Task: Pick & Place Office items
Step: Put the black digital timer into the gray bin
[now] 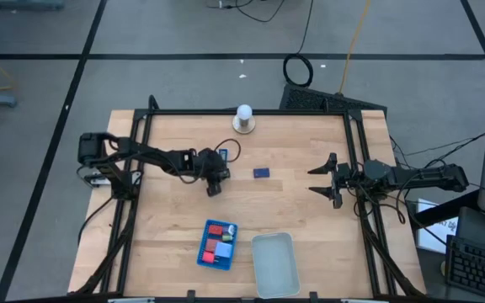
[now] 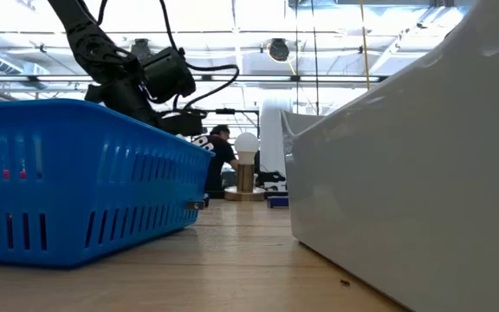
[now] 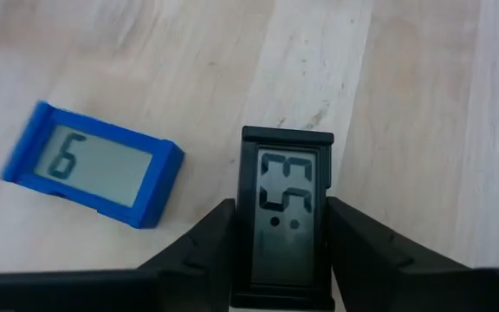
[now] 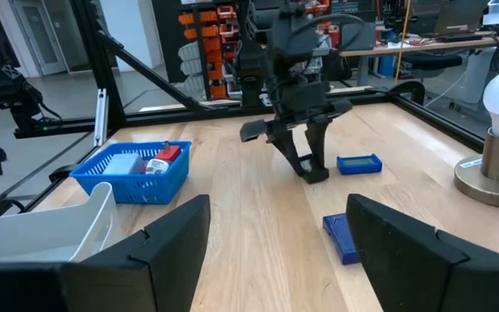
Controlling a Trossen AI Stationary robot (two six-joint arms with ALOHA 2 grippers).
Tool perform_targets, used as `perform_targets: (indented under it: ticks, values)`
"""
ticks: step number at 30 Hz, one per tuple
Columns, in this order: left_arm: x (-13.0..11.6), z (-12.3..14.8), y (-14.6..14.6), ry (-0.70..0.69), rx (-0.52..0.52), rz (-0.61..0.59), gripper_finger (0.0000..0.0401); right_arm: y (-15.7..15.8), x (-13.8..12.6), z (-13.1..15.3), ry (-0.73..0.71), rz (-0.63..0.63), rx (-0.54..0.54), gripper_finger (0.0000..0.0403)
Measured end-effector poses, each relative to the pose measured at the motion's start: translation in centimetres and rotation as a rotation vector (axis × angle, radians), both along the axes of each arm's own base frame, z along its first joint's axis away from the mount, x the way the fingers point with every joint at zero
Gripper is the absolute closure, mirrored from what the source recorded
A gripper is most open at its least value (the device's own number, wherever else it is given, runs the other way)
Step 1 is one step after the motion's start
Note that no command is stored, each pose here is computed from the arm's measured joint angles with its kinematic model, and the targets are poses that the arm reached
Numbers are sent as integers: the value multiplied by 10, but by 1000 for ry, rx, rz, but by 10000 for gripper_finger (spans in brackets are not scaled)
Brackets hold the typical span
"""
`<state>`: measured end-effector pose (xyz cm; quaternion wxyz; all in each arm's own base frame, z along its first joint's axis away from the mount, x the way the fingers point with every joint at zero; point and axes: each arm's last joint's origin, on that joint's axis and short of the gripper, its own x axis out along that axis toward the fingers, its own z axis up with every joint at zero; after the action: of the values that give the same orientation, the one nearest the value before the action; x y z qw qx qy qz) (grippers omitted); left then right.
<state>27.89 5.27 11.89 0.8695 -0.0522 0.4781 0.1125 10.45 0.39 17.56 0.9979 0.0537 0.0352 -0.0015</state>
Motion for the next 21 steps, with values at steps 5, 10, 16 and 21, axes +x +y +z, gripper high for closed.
perform_targets:
  ticks: [5,10,16,21]
  values:
    - [0,20,-17,-6,220,-58,241,0,0,0,-1,0,0,140]
    - [5,53,-44,-84,423,-139,254,0,0,2,-19,3,9,140]
    - [7,73,-78,-72,686,-258,234,0,0,10,-108,-20,171,140]
    - [6,82,-97,-36,890,-292,236,-4,1,12,-137,-144,176,140]
